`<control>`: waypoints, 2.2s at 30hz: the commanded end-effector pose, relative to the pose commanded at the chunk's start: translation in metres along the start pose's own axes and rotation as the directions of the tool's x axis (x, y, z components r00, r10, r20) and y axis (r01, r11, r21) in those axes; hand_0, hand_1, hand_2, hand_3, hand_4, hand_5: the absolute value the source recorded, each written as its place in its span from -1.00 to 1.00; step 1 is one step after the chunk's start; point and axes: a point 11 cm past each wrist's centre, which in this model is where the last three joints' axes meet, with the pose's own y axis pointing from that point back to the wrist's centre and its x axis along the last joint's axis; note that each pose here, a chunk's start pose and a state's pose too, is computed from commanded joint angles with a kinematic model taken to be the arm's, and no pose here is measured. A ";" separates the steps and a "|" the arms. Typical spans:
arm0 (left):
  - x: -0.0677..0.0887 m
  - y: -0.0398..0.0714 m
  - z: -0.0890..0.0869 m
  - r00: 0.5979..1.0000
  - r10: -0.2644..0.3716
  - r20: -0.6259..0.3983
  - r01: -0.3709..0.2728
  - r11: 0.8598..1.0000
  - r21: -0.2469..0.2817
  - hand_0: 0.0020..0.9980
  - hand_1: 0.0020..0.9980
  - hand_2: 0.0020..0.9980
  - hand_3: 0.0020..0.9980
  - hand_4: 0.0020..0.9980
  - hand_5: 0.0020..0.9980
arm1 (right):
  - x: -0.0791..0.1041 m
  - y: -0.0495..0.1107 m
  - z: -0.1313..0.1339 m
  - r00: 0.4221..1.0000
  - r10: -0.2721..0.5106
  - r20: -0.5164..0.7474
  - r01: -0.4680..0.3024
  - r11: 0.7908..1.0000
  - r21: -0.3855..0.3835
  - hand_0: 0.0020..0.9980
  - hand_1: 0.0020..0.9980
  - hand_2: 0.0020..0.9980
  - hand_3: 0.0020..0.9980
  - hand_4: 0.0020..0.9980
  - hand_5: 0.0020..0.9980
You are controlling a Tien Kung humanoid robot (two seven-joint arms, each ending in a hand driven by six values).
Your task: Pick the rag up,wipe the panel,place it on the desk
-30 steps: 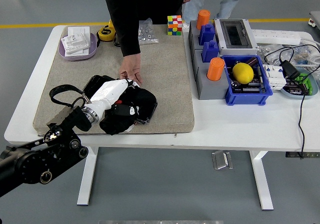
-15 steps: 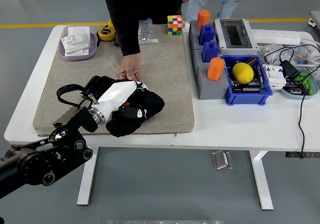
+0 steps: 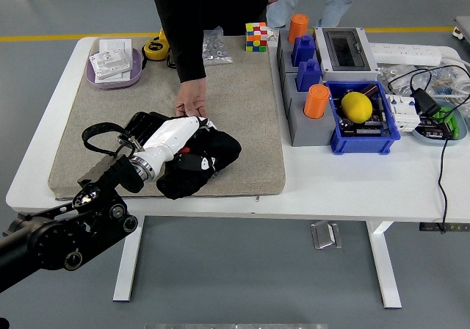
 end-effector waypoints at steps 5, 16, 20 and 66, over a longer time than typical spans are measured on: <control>0.007 0.000 -0.017 0.999 0.033 0.020 -0.034 0.998 0.050 -0.53 -0.62 0.10 -0.17 -0.44 -1.00 | 0.000 0.000 0.000 1.000 0.000 0.002 0.000 1.000 0.000 0.44 0.25 0.34 0.17 0.95 0.10; 0.021 0.001 -0.037 0.996 0.078 0.047 -0.083 0.991 0.105 -0.54 -0.62 0.10 -0.17 -0.43 -1.00 | -0.001 0.000 0.001 1.000 -0.003 0.002 0.003 1.000 -0.002 0.44 0.25 0.34 0.17 0.95 0.10; 0.025 0.002 -0.044 0.995 0.088 0.053 -0.093 0.988 0.123 -0.54 -0.62 0.10 -0.16 -0.44 -1.00 | -0.001 0.000 0.002 1.000 -0.003 0.002 0.003 1.000 -0.004 0.44 0.26 0.34 0.17 0.95 0.10; 0.061 0.011 -0.089 0.974 0.206 0.091 -0.222 0.950 0.219 -0.56 -0.62 0.07 -0.16 -0.44 -1.00 | -0.002 0.000 0.000 1.000 -0.007 0.005 0.007 1.000 0.001 0.44 0.25 0.34 0.17 0.95 0.10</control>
